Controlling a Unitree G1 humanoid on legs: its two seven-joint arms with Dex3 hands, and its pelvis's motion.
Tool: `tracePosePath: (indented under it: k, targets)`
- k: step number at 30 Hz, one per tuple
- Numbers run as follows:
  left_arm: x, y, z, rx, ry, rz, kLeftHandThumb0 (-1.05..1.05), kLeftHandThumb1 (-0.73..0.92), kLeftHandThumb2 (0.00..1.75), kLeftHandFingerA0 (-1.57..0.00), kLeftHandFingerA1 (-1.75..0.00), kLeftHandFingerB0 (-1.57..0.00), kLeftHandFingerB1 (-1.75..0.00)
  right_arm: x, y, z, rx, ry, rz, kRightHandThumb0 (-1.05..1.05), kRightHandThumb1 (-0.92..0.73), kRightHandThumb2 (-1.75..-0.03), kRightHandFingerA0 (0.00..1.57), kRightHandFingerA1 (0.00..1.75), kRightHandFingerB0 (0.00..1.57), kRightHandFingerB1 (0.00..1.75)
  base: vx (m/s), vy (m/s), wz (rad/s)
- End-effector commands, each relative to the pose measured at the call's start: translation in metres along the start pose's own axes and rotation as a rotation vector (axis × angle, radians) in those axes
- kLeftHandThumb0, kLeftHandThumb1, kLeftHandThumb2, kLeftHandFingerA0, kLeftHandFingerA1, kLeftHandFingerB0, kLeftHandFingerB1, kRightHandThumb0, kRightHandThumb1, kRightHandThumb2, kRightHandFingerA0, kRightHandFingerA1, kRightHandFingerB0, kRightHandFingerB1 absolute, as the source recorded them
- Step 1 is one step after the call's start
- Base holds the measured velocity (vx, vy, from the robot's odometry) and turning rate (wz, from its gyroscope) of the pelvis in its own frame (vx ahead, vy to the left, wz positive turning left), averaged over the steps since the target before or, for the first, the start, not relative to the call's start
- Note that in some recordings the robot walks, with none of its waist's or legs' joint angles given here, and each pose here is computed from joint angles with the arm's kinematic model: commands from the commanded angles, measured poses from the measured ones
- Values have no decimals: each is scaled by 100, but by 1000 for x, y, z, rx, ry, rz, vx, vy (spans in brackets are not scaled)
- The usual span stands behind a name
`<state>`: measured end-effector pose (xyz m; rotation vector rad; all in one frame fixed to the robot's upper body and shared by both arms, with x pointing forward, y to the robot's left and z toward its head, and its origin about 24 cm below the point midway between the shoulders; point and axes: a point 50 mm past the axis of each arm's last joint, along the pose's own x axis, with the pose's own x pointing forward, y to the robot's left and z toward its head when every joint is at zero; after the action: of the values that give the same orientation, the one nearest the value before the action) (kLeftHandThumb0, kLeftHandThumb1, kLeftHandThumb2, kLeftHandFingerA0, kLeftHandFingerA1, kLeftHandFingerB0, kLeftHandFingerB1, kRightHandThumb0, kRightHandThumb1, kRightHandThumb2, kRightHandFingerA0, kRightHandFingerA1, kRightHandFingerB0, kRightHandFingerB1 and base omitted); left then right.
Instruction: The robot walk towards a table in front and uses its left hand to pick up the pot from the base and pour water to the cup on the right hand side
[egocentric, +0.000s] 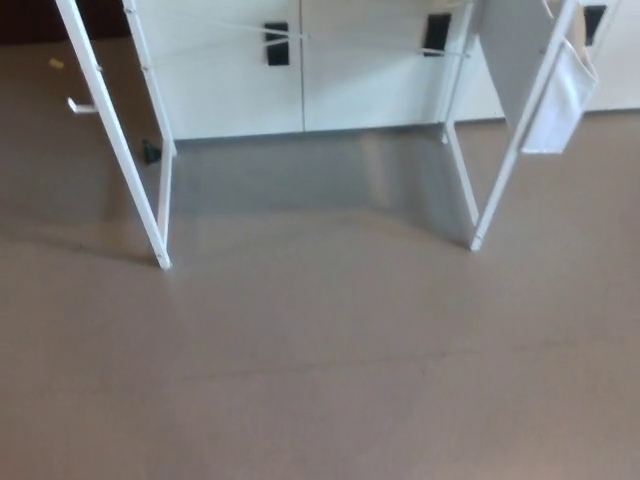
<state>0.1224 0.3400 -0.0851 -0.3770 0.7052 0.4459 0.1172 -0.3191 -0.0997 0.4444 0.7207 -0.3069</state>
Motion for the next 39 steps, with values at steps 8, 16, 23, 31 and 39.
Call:
tracePosePath:
  k: [8, 16, 23, 31, 39]
  targets:
    - [-27, 33, -40, 64, 133, 64, 8, 56, 98, -22, -59, -1, -47, -41, -40, -44, 15, 84, -132, -3, -45, -89, 29, 58, 4, 46, 332, -156, 9]
    - [-36, 47, -53, 111, 181, 114, 5, 55, 96, -25, -60, 0, -46, -61, -55, -69, 36, 131, -183, -5, -45, -89, 27, 57, 6, 47, 319, 6, -17]
    - [-40, 51, -55, 132, 200, 130, 5, 54, 97, -20, -59, -2, -47, -73, -63, -80, 26, 150, -190, -7, -45, -89, 26, 57, 3, 46, 275, 115, -1]
    - [-37, 50, -44, 105, 175, 131, 7, 57, 99, -14, -56, -2, -48, -72, -60, -85, 48, 141, -182, -3, -44, -89, 28, 59, 6, 48, 217, -53, 8]
    - [-47, 62, -31, 75, 170, 106, 10, 55, 99, -18, -60, 0, -47, -70, -61, -85, 94, 137, -202, -5, -60, -57, 31, 49, 12, 34, 318, -45, 5]
